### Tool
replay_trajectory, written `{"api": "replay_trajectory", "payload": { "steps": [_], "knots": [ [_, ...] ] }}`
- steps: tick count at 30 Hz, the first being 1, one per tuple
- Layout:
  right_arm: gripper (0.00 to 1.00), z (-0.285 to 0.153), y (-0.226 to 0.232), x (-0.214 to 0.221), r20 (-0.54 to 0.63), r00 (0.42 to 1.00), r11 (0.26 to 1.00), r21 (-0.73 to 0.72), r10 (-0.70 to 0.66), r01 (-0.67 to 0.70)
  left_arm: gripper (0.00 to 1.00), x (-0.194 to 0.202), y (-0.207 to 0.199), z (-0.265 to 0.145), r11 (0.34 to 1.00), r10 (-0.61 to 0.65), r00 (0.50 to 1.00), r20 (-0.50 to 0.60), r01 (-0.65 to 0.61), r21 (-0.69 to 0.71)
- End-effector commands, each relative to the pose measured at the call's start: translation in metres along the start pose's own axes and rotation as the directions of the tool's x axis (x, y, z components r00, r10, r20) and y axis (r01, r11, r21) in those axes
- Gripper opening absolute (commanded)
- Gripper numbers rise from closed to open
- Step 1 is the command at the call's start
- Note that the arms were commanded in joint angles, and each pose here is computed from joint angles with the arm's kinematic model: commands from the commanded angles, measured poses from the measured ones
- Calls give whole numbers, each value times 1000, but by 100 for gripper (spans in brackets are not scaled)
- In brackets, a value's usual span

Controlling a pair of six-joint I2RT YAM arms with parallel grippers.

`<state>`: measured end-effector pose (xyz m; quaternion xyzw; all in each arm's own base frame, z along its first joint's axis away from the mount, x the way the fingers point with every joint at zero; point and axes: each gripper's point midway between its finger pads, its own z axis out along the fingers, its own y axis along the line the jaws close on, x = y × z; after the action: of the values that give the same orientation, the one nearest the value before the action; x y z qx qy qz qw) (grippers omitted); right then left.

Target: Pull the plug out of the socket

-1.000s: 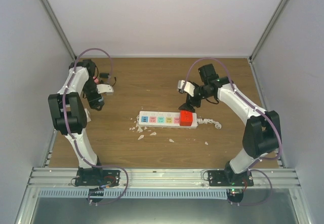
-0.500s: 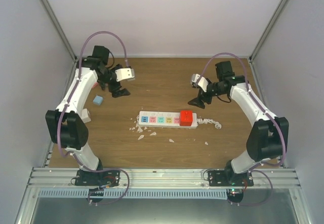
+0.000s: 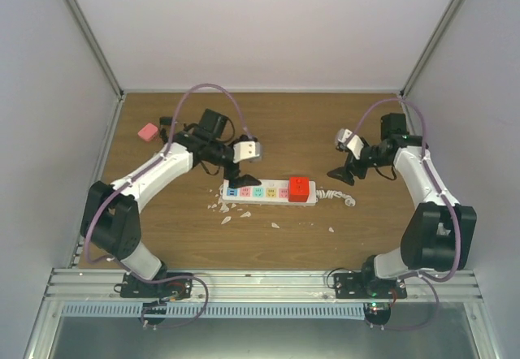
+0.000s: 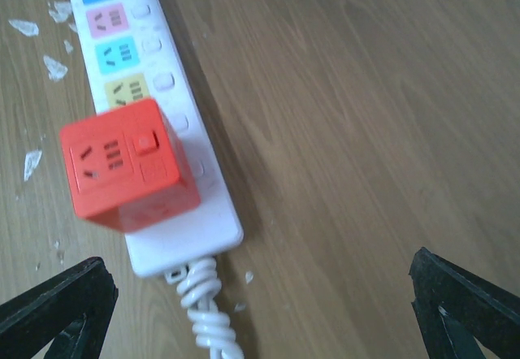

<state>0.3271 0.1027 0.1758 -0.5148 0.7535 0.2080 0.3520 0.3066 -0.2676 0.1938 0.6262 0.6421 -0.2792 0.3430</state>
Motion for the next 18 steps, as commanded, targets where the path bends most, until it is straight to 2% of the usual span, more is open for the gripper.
{"api": "replay_trajectory", "payload": {
  "steps": [1,5,10,18],
  "knots": [
    [100,-7,11,24,14,1000,1000,-14,-26,26,99,-38,-19,26,991,132,982,138,-131,-12],
    [100,-9,14,47,9,999,999,1,-53,53,99,-37,-35,54,985,170,975,143,-174,17],
    [100,-7,19,68,-18,994,994,3,-107,107,99,-40,-28,79,986,161,974,160,-166,12],
    [100,5,23,75,25,996,995,-49,-88,89,99,-34,-33,117,974,210,967,144,-220,54]
  ]
}}
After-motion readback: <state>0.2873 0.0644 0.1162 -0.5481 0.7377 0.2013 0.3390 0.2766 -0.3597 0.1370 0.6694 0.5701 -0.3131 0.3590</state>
